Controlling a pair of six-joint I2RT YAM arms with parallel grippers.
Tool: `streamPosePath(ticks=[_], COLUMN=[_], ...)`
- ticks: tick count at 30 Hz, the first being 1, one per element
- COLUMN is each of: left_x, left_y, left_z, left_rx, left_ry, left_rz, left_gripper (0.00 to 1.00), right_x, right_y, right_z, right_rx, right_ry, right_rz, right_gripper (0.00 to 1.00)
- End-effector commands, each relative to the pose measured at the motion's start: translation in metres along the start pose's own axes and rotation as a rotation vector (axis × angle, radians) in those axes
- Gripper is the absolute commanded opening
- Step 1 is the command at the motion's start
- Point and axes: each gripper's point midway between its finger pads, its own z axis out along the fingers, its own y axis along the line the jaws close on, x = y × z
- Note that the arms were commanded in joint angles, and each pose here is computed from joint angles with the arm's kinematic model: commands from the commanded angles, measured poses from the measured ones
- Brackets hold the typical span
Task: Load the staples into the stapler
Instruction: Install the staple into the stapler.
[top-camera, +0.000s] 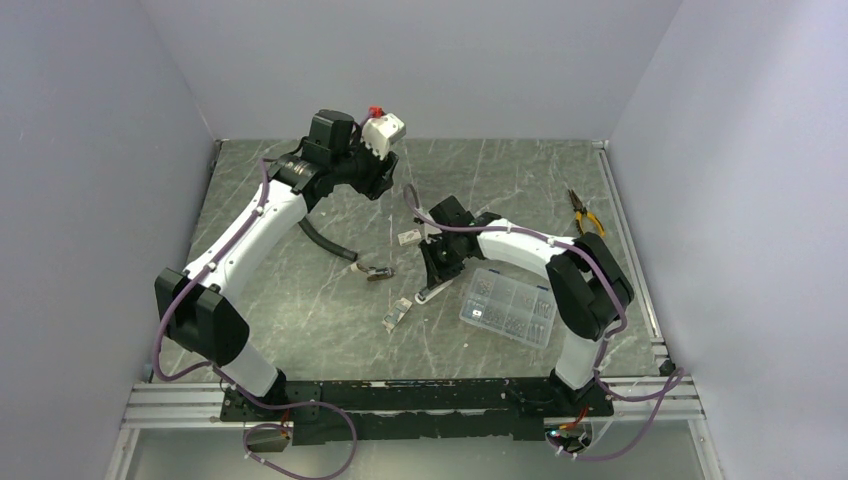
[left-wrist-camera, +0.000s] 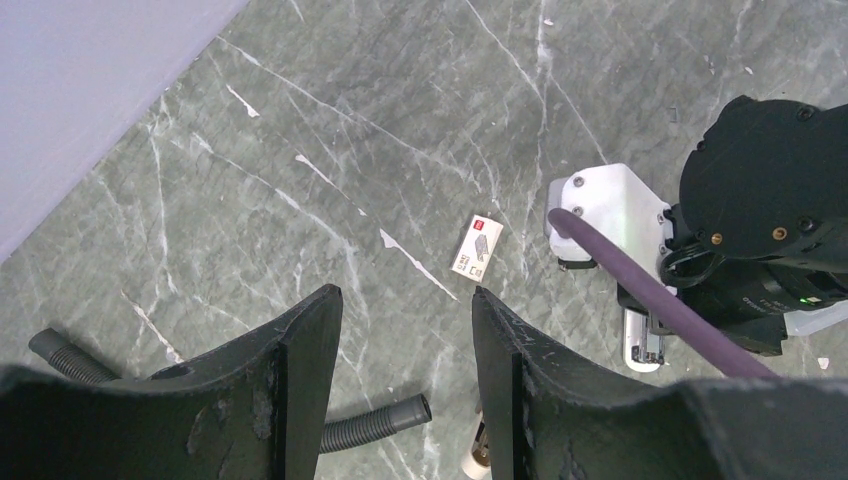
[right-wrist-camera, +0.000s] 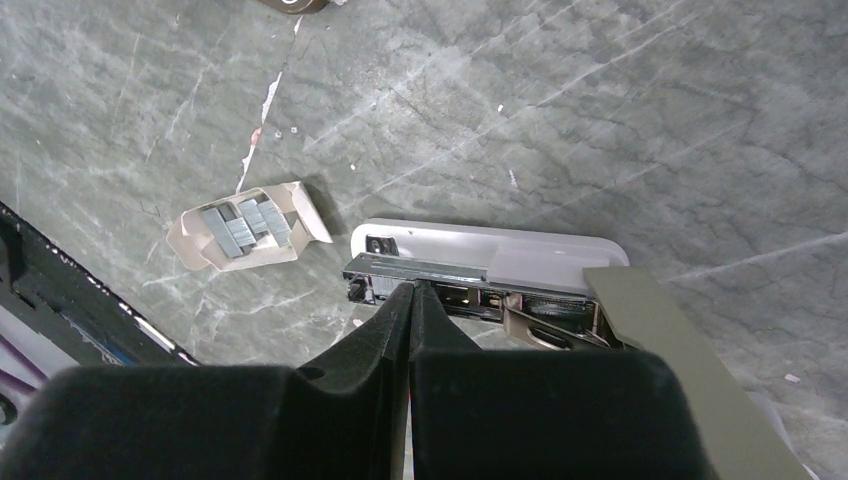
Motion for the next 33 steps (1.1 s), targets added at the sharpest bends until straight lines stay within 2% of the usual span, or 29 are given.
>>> streamPosePath(ticks=[1,10,17,29,33], left_x=[-0.024,-0.027,-0.031,-0.013,-0.001], left_y=[0.003,0.008,0.022,0.056,0.060], left_z=[-0.021,-0.025,-0.031,-0.040,-0.039], left_rx=[-0.026,-0.048,-0.081,-0.159,-0.159], left_ry=[-0.074,-0.082,-0.104,-0.111,-0.092], left_rz=[-0.015,-0.023,-0.077,-0.184,-0.200], left_gripper=[0.56,0.56,0.57,0.93,0.94], right_x=[-0.001,-0.007,-0.018,-0.057,-0.064], right_y=[0.003,0.005,0.020,0.047,0.040], right_z=[0.005,-0.003,-0.024,-0.084,-0.098], right_rx=[-0.005,0.002,-0.057,-0.102,-0.043], right_ry=[-0.006,-0.035,-0.114,-0.342,-0.405], right_rz=[-0.023,-0.041,-0.096,-0.327,-0.411], right_gripper=[0.06,0.05,0.13,0.28,0.31])
